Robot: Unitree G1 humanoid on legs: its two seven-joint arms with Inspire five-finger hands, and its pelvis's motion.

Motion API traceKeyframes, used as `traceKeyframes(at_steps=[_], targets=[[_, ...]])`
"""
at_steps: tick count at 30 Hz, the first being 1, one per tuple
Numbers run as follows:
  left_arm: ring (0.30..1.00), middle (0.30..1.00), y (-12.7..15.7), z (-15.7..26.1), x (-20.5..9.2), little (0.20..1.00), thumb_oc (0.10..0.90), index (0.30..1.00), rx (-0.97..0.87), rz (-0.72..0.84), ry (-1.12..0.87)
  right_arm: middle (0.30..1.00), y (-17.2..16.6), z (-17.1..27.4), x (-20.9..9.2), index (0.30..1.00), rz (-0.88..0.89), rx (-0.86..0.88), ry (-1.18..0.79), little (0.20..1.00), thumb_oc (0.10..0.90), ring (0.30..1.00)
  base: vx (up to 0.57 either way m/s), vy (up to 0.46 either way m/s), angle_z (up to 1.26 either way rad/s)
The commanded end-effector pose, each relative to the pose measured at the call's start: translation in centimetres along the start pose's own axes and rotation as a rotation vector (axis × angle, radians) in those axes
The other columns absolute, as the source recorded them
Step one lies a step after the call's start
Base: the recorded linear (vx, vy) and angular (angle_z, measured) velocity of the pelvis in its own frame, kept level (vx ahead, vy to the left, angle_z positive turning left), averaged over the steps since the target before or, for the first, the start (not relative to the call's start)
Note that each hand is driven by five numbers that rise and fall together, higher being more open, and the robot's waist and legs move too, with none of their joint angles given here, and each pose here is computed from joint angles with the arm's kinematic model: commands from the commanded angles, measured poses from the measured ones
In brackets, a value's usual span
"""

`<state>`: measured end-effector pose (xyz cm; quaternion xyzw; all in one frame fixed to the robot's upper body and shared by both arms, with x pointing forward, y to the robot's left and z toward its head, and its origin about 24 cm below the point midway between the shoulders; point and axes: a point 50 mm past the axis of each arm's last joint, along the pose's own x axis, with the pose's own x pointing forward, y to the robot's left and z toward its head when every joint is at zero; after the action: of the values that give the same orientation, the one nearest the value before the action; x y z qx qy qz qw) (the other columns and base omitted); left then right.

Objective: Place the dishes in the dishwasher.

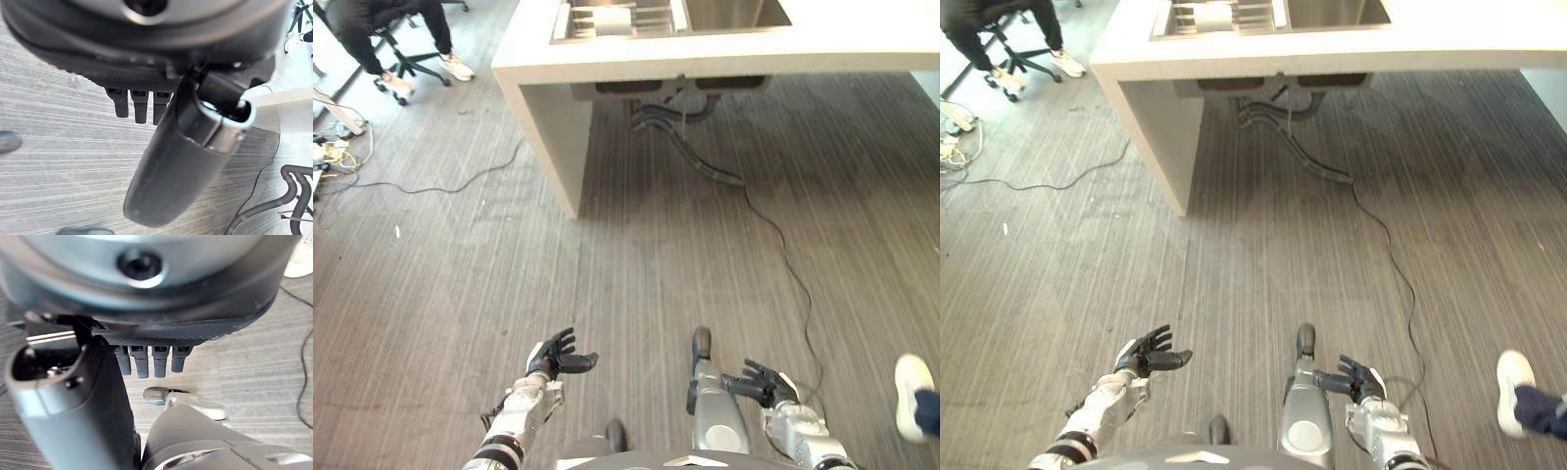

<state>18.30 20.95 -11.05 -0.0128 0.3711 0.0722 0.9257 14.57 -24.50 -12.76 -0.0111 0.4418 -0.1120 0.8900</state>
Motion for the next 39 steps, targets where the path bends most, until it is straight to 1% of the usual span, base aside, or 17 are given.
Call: traceKeyframes(at_steps=[1,3,5,8,11,12,13,15,17,18,20,22,25,26,33,36,39], targets=[[0.9,0.9,0.6,7.2,0.1,0.9,0.8,0.9,-0.088,-0.022,-0.305,0.9,-2.0,0.3,-0.2,0.9,-0.013,-0.086,-0.016,0.9,0.8,0.9,0.53,-0.501,0.2],[0.9,0.9,0.3,8.1,-0.7,0.9,0.8,0.9,-0.154,-0.068,-0.355,0.9,-3.6,-0.2,-0.5,0.9,-0.044,-0.108,0.006,0.9,0.8,0.9,0.54,-0.577,0.05],[0.9,0.9,0.4,8.7,-0.8,0.9,0.8,0.9,-0.156,-0.062,-0.381,0.9,-3.9,0.0,-0.5,0.9,-0.054,-0.107,0.001,0.9,0.8,0.9,0.15,-0.238,0.53],[0.9,0.9,-0.5,12.6,-2.0,0.9,0.8,0.9,-0.178,-0.113,-0.548,0.9,-4.4,-1.6,-0.7,0.9,-0.084,-0.105,0.068,0.9,0.8,0.9,0.39,-0.212,-0.24],[0.9,0.9,-0.6,13.7,-2.6,0.9,0.8,0.9,-0.186,-0.132,-0.604,0.9,-4.6,-2.1,-0.8,0.9,-0.085,-0.095,0.083,0.9,0.8,0.9,0.35,-0.048,-0.18],[0.9,0.9,-0.4,15.9,-3.7,0.9,0.8,0.9,-0.18,-0.144,-0.71,0.9,-4.5,-2.5,-0.8,0.9,-0.082,-0.085,0.097,0.9,0.8,0.9,0.29,-0.013,-0.03],[0.9,0.9,-0.4,15.9,-3.7,0.9,0.8,0.9,-0.18,-0.144,-0.71,0.9,-4.5,-2.5,-0.8,0.9,-0.082,-0.085,0.097,0.9,0.8,0.9,0.66,-0.003,-0.59],[0.9,0.9,0.1,20.0,-6.7,0.9,0.8,0.9,-0.168,-0.168,-0.935,0.9,-4.5,-4.6,-1.1,0.9,-0.082,-0.086,0.194,0.9,0.8,0.9,0.74,0.033,-1.28],[0.9,0.9,0.3,21.0,-8.1,0.9,0.8,0.9,-0.162,-0.181,-1.007,0.9,-4.0,-5.9,-1.4,0.9,-0.067,-0.085,0.246,0.9,0.8,0.9,0.43,0.045,-1.15],[0.9,0.9,0.3,21.0,-8.1,0.9,0.8,0.9,-0.162,-0.181,-1.007,0.9,-4.0,-5.9,-1.4,0.9,-0.067,-0.085,0.246,0.9,0.8,0.9,0.32,0.046,-0.54],[0.9,0.9,0.7,22.5,-10.3,0.9,0.8,0.9,-0.118,-0.173,-1.128,0.9,-3.7,-8.7,-2.4,0.9,-0.054,-0.064,0.349,0.9,0.8,0.9,0.47,0.09,-0.31],[0.9,0.9,0.6,23.0,-11.0,0.9,0.8,0.9,-0.083,-0.176,-1.163,0.9,-3.6,-9.2,-2.6,0.9,-0.045,-0.052,0.367,0.9,0.8,0.9,0.35,0.129,0.51],[0.9,0.9,0.0,24.5,-13.6,0.9,0.8,0.9,0.033,-0.195,-1.297,0.9,-3.4,-8.6,-2.3,0.9,-0.024,-0.046,0.354,0.9,0.8,0.9,0.29,0.192,0.33],[0.9,0.9,-0.3,25.4,-15.1,0.9,0.8,0.9,0.05,-0.21,-1.379,0.9,-3.0,-8.2,-2.1,0.9,-0.015,-0.041,0.337,0.9,0.8,0.9,0.2,0.094,0.97],[0.9,0.9,-1.8,26.0,-16.7,0.9,0.8,0.9,0.017,-0.29,-1.475,0.9,-3.0,-8.8,-2.3,0.9,-0.021,-0.035,0.355,0.9,0.8,0.9,0.18,-0.108,1.43],[0.9,0.9,-1.3,25.0,-15.5,0.9,0.8,0.9,-0.004,-0.262,-1.411,0.9,-3.3,-9.5,-2.7,0.9,-0.021,-0.035,0.38,0.9,0.8,0.9,0.09,-0.149,-0.43],[0.9,0.9,-0.1,24.1,-15.4,0.9,0.8,0.9,-0.025,-0.188,-1.386,0.9,-1.1,-10.4,-3.1,0.9,0.033,-0.037,0.367,0.9,0.8,0.9,0.02,-0.068,-0.16]])
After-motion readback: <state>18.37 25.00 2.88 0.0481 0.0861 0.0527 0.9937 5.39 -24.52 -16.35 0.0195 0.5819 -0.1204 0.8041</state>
